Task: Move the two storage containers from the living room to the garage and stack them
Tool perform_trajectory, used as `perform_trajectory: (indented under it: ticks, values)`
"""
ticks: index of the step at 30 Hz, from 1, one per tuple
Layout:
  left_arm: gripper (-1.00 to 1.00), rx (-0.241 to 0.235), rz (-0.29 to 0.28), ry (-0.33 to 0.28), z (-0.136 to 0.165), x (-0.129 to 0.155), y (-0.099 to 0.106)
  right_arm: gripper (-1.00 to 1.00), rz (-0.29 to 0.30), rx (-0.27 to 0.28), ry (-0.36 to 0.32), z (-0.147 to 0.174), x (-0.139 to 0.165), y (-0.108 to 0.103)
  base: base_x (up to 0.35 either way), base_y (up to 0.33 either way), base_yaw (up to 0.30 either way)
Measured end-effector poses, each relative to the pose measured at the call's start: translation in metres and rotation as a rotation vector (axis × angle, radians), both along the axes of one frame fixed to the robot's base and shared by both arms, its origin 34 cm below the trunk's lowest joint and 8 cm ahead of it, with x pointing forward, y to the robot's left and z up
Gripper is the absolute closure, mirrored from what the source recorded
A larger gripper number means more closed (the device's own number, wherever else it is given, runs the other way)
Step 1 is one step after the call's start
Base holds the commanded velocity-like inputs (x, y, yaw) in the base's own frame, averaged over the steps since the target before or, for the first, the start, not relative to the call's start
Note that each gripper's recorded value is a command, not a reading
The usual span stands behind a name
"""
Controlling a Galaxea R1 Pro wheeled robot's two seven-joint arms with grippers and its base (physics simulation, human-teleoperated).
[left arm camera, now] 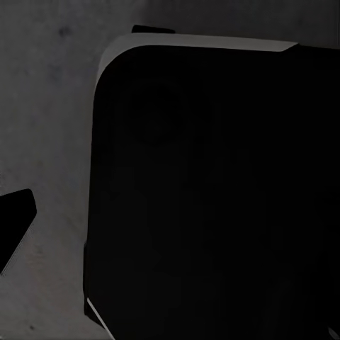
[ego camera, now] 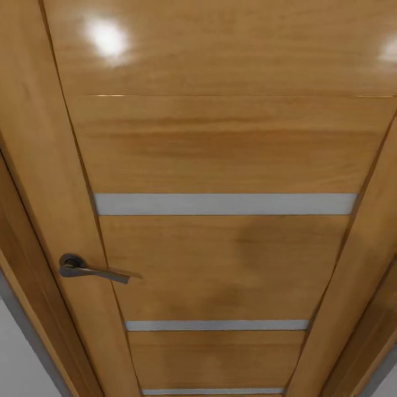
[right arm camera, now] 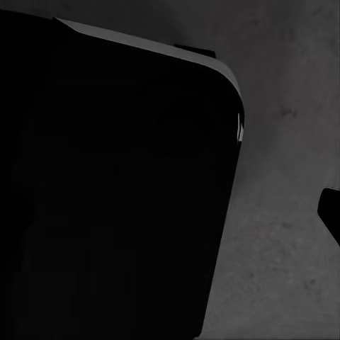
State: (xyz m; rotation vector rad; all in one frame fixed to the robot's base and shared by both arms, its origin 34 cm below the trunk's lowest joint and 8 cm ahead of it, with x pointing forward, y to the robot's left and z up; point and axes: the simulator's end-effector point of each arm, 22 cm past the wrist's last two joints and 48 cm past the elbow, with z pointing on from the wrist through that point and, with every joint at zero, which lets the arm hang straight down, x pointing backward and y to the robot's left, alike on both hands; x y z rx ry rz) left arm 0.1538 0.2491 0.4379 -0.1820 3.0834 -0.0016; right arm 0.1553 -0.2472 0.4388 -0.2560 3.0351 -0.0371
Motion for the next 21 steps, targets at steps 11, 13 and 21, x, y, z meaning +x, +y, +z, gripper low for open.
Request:
perform_trajectory:
  ticks: [11, 13, 21]
  values:
    - [-1.00, 0.000, 0.000, 0.000, 0.000, 0.000, 0.000, -1.00, 0.003, -0.003, 0.001, 0.000, 0.000, -0.002, 0.000, 0.000, -0.079]
    - [-1.00, 0.000, 0.000, 0.000, 0.000, 0.000, 0.000, -1.00, 0.003, -0.003, 0.001, 0.000, 0.000, -0.002, 0.000, 0.000, -0.003]
    - [-1.00, 0.000, 0.001, -0.001, 0.000, 0.001, 0.002, -1.00, 0.049, -0.043, -0.031, 0.001, 0.006, -0.017, 0.000, 0.000, 0.000]
